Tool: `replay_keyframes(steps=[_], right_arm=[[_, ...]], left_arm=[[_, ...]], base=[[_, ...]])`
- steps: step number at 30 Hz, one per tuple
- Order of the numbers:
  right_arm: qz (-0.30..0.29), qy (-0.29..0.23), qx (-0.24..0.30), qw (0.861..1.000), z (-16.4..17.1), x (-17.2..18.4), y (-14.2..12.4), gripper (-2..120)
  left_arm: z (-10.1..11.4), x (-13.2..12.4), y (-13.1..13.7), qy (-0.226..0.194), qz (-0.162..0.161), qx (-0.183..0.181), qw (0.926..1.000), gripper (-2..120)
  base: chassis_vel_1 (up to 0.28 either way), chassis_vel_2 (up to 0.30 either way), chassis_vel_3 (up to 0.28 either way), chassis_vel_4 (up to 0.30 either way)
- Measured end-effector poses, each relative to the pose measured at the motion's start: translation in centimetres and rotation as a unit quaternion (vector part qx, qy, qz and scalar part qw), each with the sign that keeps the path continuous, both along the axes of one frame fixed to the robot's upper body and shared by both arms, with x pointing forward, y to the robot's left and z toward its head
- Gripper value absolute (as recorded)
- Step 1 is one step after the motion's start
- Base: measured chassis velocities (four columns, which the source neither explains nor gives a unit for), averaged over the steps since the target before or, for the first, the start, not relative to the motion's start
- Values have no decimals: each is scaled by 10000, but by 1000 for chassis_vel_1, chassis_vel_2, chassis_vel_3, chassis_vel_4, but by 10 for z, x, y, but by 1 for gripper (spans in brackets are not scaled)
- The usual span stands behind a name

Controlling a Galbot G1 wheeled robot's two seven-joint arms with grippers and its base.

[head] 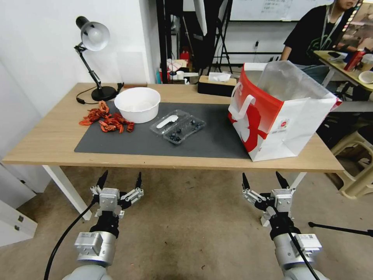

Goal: Close the takeout container lid, then place the container into the takeout bag.

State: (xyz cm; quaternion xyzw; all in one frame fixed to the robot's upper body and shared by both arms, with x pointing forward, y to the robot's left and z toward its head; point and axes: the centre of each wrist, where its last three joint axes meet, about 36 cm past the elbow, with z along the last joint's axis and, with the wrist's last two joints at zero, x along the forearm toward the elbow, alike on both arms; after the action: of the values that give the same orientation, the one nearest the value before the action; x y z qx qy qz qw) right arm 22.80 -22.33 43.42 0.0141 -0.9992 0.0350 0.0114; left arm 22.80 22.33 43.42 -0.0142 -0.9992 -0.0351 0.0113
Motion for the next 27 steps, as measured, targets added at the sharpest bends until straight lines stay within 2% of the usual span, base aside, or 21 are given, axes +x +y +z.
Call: replay_keyframes(steps=[25,27], right_arm=[[-1,1,5,10000,1,1,0,100],[-30,60,50,10000,6,5,-1,100]], left_arm=[[0,0,0,9,3,-15,10000,100],[4,4,-3,143,49,-235,9996,100]], base=[[0,0,0,0],[0,0,0,0]])
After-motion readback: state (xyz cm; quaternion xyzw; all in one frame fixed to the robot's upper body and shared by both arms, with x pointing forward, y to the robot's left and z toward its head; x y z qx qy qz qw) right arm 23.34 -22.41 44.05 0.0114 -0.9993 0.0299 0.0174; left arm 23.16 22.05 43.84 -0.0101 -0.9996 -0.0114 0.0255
